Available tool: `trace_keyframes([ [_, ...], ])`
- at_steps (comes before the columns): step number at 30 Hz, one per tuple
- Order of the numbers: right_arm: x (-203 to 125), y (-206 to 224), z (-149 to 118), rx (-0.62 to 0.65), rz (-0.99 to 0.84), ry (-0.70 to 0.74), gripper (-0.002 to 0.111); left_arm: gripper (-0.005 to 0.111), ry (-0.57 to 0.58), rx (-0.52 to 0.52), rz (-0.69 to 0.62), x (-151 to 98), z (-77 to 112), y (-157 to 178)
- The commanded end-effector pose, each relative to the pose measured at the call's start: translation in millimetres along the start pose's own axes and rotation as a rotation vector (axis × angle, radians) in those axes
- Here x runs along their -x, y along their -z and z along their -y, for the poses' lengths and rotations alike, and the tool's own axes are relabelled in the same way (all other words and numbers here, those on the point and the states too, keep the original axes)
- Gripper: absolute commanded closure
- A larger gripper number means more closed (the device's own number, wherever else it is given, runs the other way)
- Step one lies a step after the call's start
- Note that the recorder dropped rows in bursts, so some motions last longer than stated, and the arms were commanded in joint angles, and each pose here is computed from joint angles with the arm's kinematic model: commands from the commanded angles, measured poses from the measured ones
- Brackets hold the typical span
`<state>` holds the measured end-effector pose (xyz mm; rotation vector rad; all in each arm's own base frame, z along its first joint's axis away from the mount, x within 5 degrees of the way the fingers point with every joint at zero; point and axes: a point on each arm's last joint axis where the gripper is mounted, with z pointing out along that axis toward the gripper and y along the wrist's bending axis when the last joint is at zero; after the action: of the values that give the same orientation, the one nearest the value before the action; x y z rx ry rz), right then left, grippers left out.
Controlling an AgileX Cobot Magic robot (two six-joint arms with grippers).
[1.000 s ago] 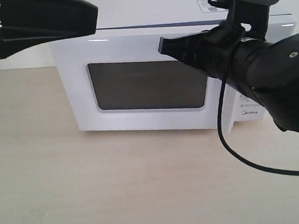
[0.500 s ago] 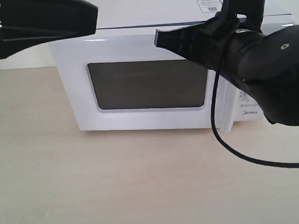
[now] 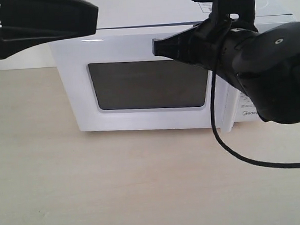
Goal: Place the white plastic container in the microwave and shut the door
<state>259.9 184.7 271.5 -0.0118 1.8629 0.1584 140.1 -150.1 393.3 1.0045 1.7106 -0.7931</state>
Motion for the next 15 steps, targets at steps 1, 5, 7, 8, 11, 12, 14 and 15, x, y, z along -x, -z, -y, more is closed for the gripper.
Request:
trace_keyframes([
  [1,-4,-7,6,-0.058,-0.008,0.049,0.108,0.102,0.006,-0.006,0.005,1,1.9,1],
  [5,-3,-13,15,-0.080,-0.018,0.037,0.108,0.102,0.006,-0.006,0.005,1,1.9,1],
  [7,-2,-14,17,-0.085,-0.016,0.036,0.108,0.102,0.006,-0.006,0.005,1,1.9,1],
  [8,-3,-14,17,-0.089,-0.016,0.040,0.108,0.102,0.006,-0.006,0.005,1,1.9,1],
  [11,-2,-15,17,-0.087,-0.005,0.058,0.108,0.102,0.006,-0.006,0.005,1,1.9,1],
  [12,-2,-15,17,-0.089,-0.005,0.059,0.108,0.102,0.006,-0.006,0.005,1,1.9,1],
  [14,-3,-15,17,-0.083,-0.009,0.059,0.108,0.102,0.006,-0.006,0.005,1,1.9,1],
  [15,-3,-15,17,-0.083,-0.009,0.059,0.108,0.102,0.006,-0.006,0.005,1,1.9,1],
])
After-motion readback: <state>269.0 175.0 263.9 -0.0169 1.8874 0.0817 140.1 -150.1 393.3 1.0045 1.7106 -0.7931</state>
